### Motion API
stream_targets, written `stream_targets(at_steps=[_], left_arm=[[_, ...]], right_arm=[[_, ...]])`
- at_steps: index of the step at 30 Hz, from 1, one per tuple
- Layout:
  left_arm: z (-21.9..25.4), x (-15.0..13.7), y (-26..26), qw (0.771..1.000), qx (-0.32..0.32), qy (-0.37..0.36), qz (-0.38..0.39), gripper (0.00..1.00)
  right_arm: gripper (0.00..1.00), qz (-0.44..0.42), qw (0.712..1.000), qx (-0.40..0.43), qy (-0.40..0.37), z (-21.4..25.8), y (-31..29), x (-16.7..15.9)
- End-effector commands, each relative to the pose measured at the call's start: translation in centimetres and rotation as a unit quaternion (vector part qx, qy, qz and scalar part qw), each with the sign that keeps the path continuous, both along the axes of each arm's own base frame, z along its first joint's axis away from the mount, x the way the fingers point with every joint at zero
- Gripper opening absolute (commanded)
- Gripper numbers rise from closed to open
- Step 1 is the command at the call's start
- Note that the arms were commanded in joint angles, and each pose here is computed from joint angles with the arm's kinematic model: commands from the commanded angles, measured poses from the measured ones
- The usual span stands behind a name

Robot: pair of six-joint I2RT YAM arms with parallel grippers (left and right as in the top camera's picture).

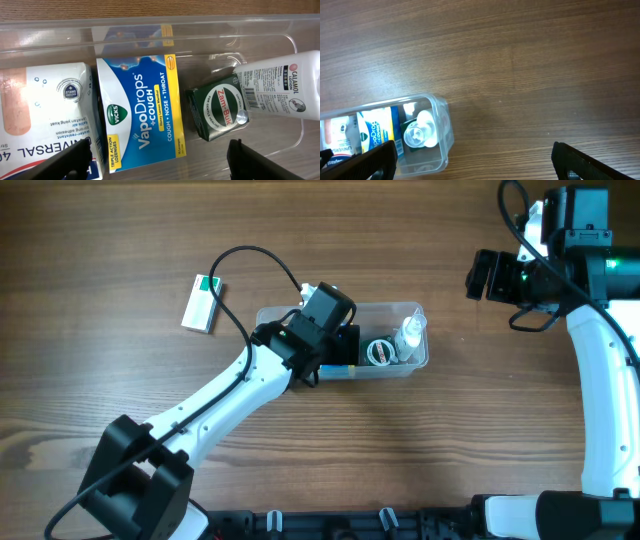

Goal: Pack container
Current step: 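Lower the Vicks box between Hansaplast box and Zam-Buk, then release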

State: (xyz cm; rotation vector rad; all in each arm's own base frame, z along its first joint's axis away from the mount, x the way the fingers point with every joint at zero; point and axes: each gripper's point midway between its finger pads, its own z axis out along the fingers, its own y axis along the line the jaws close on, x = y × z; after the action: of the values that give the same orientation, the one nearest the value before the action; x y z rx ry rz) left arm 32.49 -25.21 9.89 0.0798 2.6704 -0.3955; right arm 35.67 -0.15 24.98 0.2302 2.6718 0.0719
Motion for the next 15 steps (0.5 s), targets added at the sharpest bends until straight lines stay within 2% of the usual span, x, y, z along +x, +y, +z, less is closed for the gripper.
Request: stream_targets(at_steps=[1,6,12,14,15], left_arm=[[0.5,0.5,-0.4,1.000,-0.003,-0.009,0.001,0.84],[0.9,0.7,-0.3,1.000,-0.003,-0.014,0.000,0.81],[4.8,1.8,3.1,0.999,-0.015,-0.044,0.029,0.82],[5.8,2.1,4.9,0.997,-0.017,-0.047,0.050,0.77],[6.1,2.2,5.6,0.997,-0.018,-0.047,0.058,0.70]], right_arm=[[1.00,-0.002,1.000,0.000,-0.013,0.8,0.0,0.2],[1.00,-0.002,1.000,0.000,-0.013,0.8,0.0,0.2],[1.00,-0.002,1.000,0.000,-0.013,0.8,0.0,0.2],[1.00,-0.002,1.000,0.000,-0.013,0.8,0.0,0.2],[1.00,-0.002,1.000,0.000,-0.013,0.8,0.0,0.2]])
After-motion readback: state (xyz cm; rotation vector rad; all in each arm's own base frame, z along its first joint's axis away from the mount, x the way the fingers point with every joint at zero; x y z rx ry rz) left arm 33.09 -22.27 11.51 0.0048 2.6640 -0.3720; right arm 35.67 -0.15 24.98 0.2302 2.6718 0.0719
